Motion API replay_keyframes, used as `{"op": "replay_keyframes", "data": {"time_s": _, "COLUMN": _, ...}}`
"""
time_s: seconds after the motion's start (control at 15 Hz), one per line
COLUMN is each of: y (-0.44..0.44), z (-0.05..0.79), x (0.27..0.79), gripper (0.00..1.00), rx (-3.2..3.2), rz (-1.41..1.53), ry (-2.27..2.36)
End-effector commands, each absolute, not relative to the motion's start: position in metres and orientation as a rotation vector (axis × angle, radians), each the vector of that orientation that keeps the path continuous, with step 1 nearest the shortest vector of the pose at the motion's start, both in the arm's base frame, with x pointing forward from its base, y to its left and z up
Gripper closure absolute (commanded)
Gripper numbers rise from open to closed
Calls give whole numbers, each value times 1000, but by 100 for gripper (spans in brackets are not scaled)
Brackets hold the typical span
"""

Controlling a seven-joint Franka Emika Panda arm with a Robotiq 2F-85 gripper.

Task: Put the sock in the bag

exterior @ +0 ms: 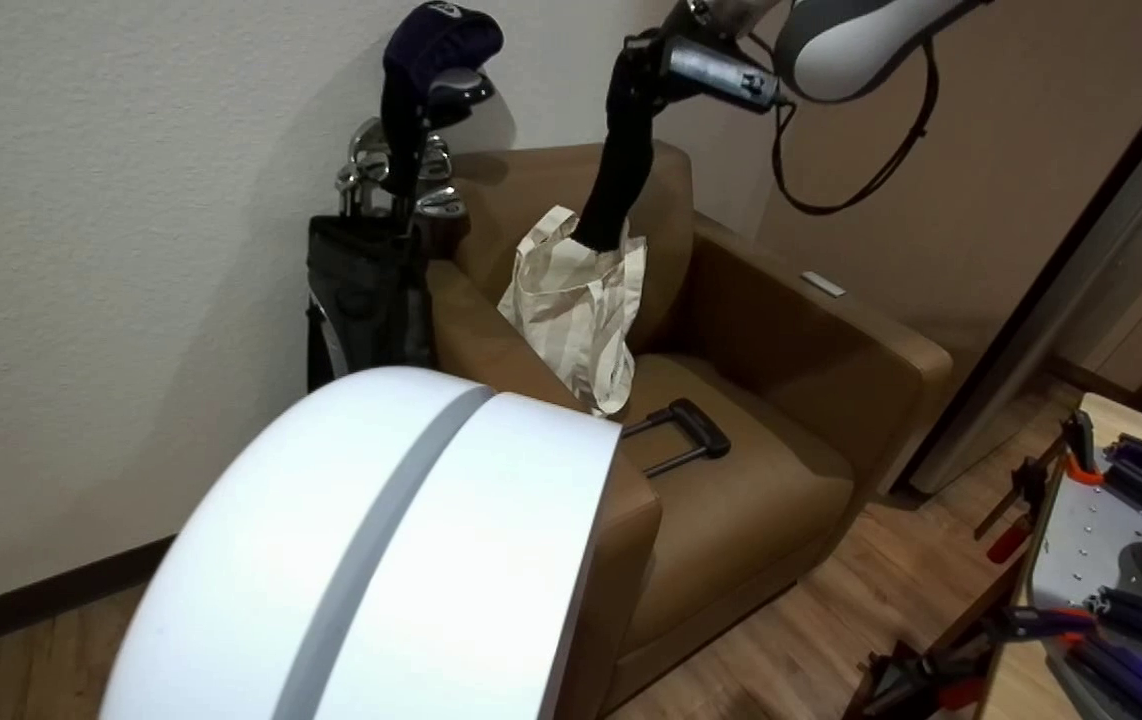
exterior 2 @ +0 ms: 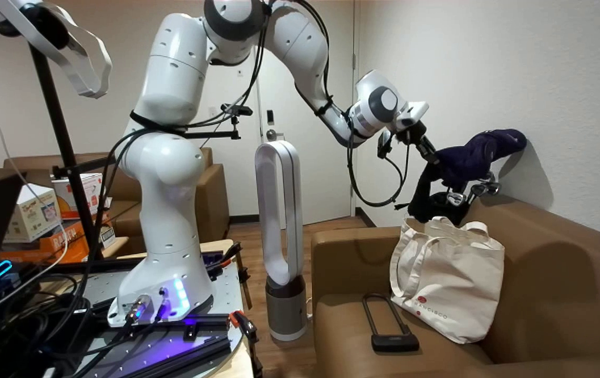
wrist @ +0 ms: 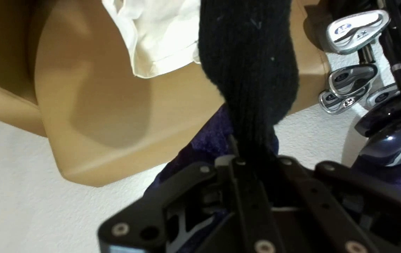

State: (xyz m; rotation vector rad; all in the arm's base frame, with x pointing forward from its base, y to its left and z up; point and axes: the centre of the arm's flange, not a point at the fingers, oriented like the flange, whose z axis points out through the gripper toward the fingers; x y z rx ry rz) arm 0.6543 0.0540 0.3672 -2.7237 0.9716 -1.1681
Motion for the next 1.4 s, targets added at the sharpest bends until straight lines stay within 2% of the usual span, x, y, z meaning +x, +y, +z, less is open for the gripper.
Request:
{"op": "replay_keyframes", "data": {"time_s": 0.0, "y": 60, "z": 301, "x": 676, "gripper": 96, "rx": -2582, "rz": -1318, "ry": 941}}
{"op": "replay_keyframes", "data": {"time_s": 0.6, "y": 61, "z": 176, "x": 694, "gripper": 96, "rx": -2652, "rz": -1318, "ry": 876}}
{"op": "replay_keyframes", "data": {"time_s": 0.67, "y": 63, "z": 169, "x": 694, "gripper": 93, "rx": -2693, "rz": -1288, "ry": 885}}
{"op": "replay_keyframes", "data": {"time_s": 0.73, "y": 62, "z": 165, "x": 694, "gripper": 66, "rx": -2693, "rz": -1279, "ry": 927}}
{"op": "replay_keyframes", "data": {"time_s": 0.87, "y": 60, "z": 162, "x": 695, "gripper": 60, "rx": -2709, "rz": -1248, "ry": 972}}
{"op": "replay_keyframes", "data": {"time_s": 1.33, "y": 48, "z": 211, "x": 700, "gripper": 15, "rx": -2767, "rz": -1225, "ry": 1082}}
